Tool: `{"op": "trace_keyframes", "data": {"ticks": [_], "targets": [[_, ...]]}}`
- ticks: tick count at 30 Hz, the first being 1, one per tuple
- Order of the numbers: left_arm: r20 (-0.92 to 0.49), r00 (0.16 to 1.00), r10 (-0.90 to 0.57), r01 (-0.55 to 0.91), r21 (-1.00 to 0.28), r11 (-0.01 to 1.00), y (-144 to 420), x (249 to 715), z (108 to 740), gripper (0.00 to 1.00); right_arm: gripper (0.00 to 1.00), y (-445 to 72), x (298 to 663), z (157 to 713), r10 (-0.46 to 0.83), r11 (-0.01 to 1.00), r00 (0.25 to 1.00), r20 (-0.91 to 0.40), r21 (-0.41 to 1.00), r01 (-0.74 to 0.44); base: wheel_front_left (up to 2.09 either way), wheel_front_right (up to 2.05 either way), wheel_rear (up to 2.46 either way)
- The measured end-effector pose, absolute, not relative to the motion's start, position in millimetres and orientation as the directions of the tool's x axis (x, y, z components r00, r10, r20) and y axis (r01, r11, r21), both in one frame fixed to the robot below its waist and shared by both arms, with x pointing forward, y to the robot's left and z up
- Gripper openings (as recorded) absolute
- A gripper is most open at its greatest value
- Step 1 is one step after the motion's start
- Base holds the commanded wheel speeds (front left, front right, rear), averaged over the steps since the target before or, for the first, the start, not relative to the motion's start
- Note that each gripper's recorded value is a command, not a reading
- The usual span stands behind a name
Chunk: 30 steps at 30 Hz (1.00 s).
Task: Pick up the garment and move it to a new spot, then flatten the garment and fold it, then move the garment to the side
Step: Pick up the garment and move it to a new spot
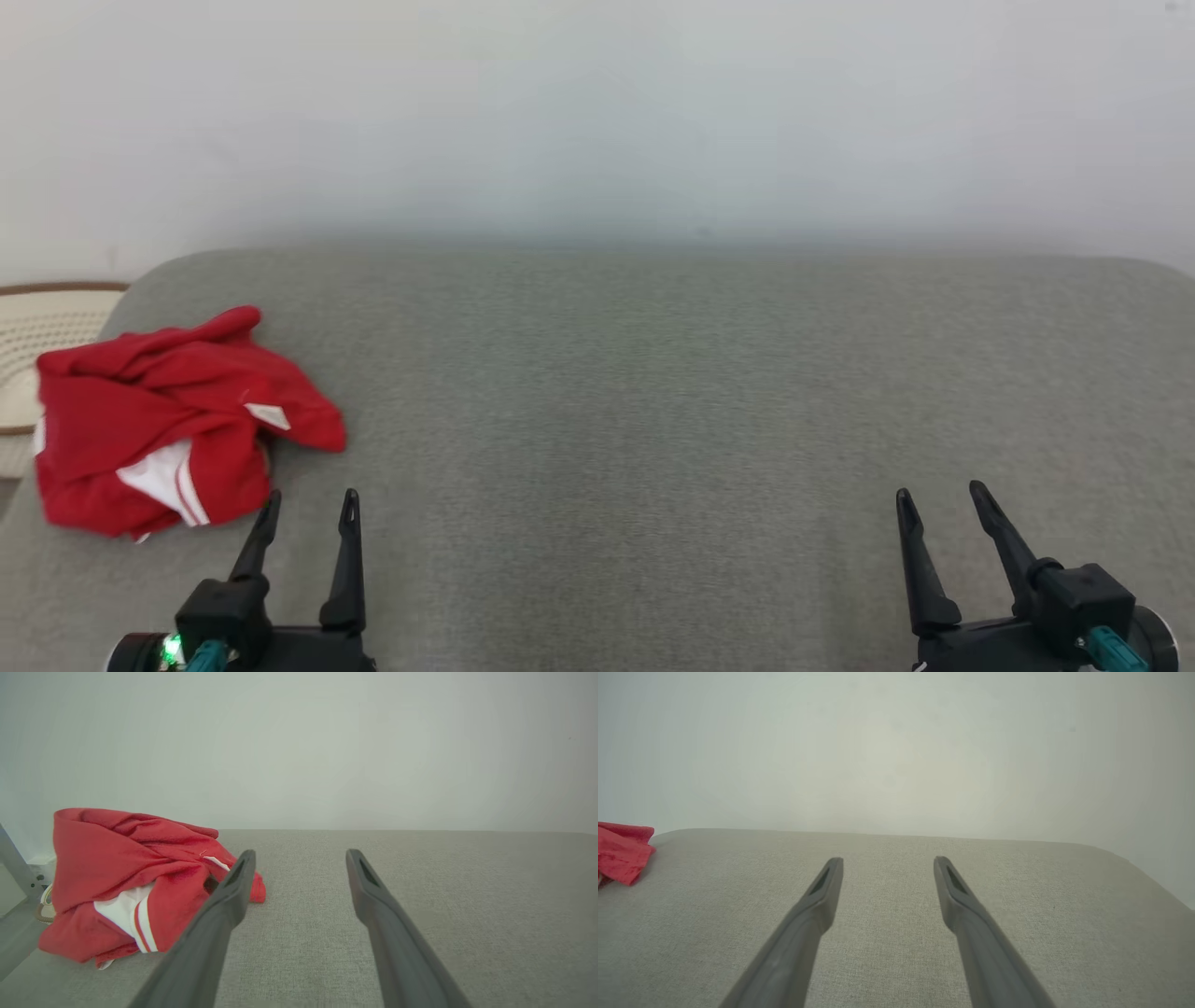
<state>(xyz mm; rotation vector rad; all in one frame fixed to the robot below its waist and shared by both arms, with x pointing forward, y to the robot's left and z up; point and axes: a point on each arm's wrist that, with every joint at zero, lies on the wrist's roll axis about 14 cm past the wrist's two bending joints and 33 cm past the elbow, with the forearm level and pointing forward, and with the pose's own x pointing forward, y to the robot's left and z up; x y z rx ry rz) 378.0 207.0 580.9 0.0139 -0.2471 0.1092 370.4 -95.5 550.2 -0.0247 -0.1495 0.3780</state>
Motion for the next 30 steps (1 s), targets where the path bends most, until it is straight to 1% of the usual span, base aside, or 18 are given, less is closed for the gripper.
{"op": "trace_keyframes", "data": {"ticks": [4, 5, 6, 8, 9, 13, 20, 30], "targets": [[0.249, 0.950, 0.189, -0.195, 0.000, 0.981, 237, 363, 582, 1.00, 1.00, -66, 373, 549, 0.449, 0.893, 0.883, 0.135, -0.048, -0.447, 0.00, 0.00, 0.00], [0.253, 0.939, 0.233, -0.240, -0.003, 0.971, 250, 354, 583, 1.00, 1.00, -49, 373, 548, 0.494, 0.869, 0.859, 0.134, -0.046, -0.492, 0.00, 0.00, 0.00], [0.254, 0.934, 0.250, -0.257, -0.004, 0.966, 256, 349, 583, 1.00, 1.00, -42, 373, 549, 0.511, 0.859, 0.849, 0.135, -0.046, -0.510, 0.00, 0.00, 0.00], [0.247, 0.893, 0.376, -0.384, -0.020, 0.923, 294, 314, 580, 1.00, 1.00, 3, 371, 551, 0.619, 0.783, 0.773, 0.139, -0.042, -0.620, 0.00, 0.00, 0.00], [0.244, 0.876, 0.415, -0.422, -0.024, 0.906, 305, 302, 579, 1.00, 1.00, 16, 369, 551, 0.650, 0.758, 0.747, 0.139, -0.042, -0.651, 0.00, 0.00, 0.00], [0.244, 0.838, 0.489, -0.497, -0.029, 0.867, 328, 275, 578, 1.00, 1.00, 44, 365, 551, 0.708, 0.703, 0.692, 0.139, -0.037, -0.711, 0.00, 0.00, 0.00], [0.243, 0.805, 0.542, -0.551, -0.038, 0.834, 342, 252, 578, 1.00, 1.00, 65, 361, 552, 0.749, 0.658, 0.648, 0.139, -0.038, -0.752, 0.00, 0.00, 0.00], [0.236, 0.816, 0.528, -0.536, -0.035, 0.844, 339, 258, 578, 1.00, 1.00, 61, 364, 550, 0.739, 0.668, 0.659, 0.141, -0.024, -0.744, 0.00, 0.00, 0.00]]}}
